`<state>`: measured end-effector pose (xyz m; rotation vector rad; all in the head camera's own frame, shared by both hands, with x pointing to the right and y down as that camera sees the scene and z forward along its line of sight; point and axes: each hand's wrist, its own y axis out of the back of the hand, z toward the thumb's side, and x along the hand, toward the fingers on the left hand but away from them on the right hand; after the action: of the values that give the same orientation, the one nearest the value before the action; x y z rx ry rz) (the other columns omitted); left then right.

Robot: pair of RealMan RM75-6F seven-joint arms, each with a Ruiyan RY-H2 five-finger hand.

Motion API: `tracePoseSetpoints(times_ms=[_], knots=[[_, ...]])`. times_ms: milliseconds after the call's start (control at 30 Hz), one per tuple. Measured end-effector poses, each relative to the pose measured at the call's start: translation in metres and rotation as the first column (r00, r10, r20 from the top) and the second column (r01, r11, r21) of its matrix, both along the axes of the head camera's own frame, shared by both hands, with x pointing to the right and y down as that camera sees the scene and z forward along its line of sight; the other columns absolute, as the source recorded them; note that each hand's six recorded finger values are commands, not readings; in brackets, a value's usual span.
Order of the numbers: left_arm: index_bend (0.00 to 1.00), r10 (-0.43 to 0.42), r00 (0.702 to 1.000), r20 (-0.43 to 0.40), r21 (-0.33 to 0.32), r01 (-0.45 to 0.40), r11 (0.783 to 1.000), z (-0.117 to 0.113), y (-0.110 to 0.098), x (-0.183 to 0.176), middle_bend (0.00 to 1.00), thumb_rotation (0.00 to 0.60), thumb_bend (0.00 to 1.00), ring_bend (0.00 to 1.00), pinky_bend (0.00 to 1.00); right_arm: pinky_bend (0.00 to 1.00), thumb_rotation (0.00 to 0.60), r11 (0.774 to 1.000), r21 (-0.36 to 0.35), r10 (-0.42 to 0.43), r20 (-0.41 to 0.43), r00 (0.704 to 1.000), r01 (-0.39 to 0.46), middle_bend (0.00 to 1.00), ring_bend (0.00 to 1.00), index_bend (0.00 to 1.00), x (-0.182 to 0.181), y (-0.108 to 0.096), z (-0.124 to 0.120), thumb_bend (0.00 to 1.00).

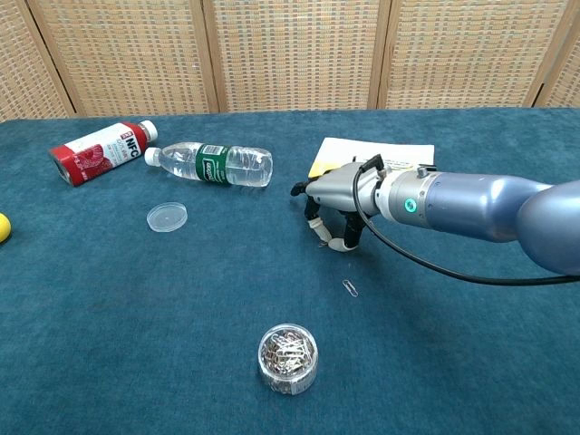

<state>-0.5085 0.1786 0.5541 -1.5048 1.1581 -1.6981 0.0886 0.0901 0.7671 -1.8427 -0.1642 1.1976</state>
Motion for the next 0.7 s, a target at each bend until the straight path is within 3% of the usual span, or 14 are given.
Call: tracePoseSetpoints(times_ms=[267,567,700], knots=[[0.00,0.003,1.000,-0.003,0.001,-0.003,1.000,-0.001,0.001,0.001,0.00,0.600,0.00,0.00,0.00,0.00,0.600,1.000,0.008,0.016,0.032,0.999,-0.016,0.00,0.00,0.63,0.000,-0.002,-0.008,0.45],[0.00,0.010,1.000,-0.014,0.001,-0.010,1.000,-0.002,0.001,0.003,0.00,0.600,0.00,0.00,0.00,0.00,0.600,0.999,0.038,0.005,0.115,0.993,-0.009,0.00,0.00,0.63,0.002,-0.004,-0.040,0.45],[0.00,0.016,1.000,-0.022,0.005,-0.016,1.000,-0.004,0.001,0.004,0.00,0.600,0.00,0.00,0.00,0.00,0.600,0.998,0.056,-0.035,0.161,0.986,0.026,0.00,0.00,0.63,0.000,0.005,-0.061,0.45]])
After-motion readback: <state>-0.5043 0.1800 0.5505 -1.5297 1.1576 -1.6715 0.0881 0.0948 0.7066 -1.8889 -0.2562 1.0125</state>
